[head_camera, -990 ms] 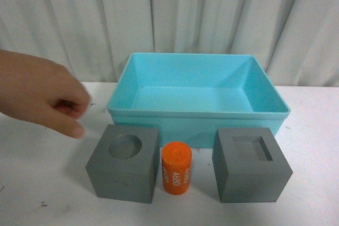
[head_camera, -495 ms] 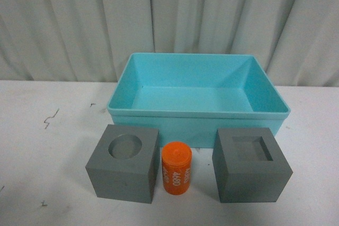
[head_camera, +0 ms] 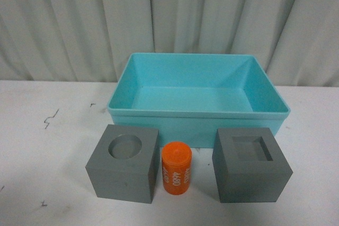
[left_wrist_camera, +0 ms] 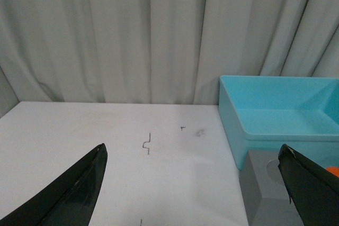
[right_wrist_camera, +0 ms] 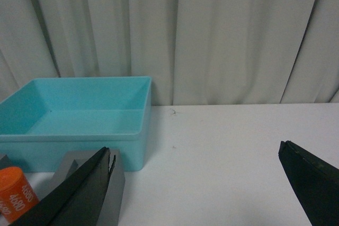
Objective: Place gray and orange parts in blue box
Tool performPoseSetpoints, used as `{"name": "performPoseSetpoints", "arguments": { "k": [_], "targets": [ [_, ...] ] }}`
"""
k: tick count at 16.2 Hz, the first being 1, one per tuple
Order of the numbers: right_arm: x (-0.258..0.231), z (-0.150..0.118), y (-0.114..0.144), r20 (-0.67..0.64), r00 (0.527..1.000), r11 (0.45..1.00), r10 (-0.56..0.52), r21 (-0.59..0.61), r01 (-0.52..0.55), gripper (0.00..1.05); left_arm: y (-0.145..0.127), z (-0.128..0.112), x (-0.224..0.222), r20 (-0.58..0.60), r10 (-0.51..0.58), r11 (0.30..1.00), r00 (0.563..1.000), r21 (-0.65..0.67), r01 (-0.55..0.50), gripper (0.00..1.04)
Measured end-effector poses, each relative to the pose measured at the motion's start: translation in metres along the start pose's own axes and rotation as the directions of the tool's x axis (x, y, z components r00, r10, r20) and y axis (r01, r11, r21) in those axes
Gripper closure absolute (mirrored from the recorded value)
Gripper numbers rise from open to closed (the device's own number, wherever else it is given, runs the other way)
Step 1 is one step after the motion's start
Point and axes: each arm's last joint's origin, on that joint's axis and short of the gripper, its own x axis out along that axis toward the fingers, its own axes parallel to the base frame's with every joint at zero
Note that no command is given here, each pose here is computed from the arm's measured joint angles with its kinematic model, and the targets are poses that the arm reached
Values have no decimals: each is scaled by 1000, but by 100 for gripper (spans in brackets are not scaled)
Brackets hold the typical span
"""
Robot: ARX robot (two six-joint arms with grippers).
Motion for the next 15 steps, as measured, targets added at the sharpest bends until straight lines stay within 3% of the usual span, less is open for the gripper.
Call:
{"name": "performPoseSetpoints", "arguments": {
  "k": [15],
  "targets": [
    [0,0,0,0,1000,1000,0,0,0,6,0,0,0,0,0,1000,1000,0,0,7]
  ]
}}
